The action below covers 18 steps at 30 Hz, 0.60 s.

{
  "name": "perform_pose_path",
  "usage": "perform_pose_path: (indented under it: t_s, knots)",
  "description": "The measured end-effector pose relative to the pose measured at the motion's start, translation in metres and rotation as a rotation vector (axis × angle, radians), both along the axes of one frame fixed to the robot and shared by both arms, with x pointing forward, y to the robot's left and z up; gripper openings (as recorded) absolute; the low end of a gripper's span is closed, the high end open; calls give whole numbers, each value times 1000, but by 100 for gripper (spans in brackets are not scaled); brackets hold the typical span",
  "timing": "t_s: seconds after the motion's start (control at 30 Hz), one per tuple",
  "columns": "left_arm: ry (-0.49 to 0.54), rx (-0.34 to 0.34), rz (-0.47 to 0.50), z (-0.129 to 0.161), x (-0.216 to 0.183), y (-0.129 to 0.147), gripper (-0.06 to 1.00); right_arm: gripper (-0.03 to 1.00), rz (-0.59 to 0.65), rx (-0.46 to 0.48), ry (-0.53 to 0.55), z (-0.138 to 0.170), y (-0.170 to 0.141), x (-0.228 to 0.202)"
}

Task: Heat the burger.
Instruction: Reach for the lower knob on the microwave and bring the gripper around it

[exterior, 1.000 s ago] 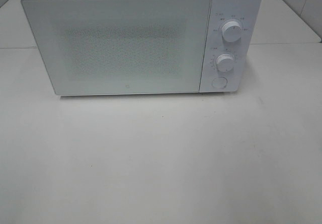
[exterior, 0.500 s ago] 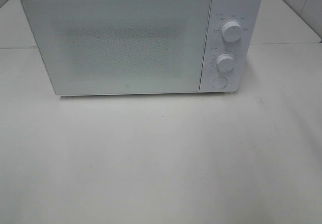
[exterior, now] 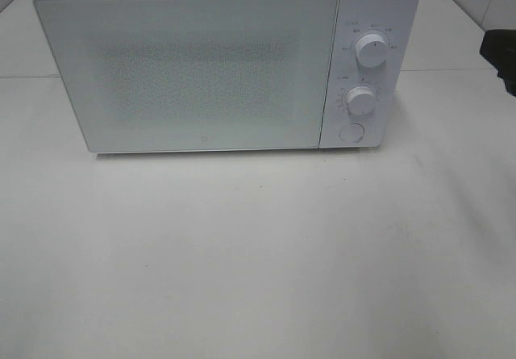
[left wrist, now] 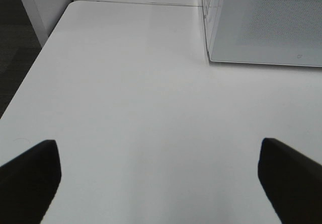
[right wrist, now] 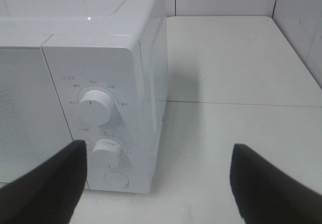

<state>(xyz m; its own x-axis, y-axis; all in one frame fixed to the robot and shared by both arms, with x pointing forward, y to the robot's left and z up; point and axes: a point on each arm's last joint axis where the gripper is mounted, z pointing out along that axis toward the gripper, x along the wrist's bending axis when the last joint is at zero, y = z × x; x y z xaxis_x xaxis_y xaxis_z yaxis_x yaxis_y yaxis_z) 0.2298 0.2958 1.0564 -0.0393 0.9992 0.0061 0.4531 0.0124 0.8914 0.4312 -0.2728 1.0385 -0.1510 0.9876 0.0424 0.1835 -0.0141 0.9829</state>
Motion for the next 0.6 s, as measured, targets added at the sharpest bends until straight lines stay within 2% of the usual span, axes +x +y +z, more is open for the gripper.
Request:
perform_pose_path:
  t_s: [0.13, 0.43, 0.6]
  knots:
    - [0, 0, 0, 0, 0, 0, 99, 76, -8, 28, -9, -13, 0, 4]
    - [0, 0, 0, 0, 0, 0, 99, 76, -65, 19, -6, -36, -1, 13]
    - [0, 0, 0, 0, 0, 0, 99, 76, -56, -52, -28, -43, 17, 18]
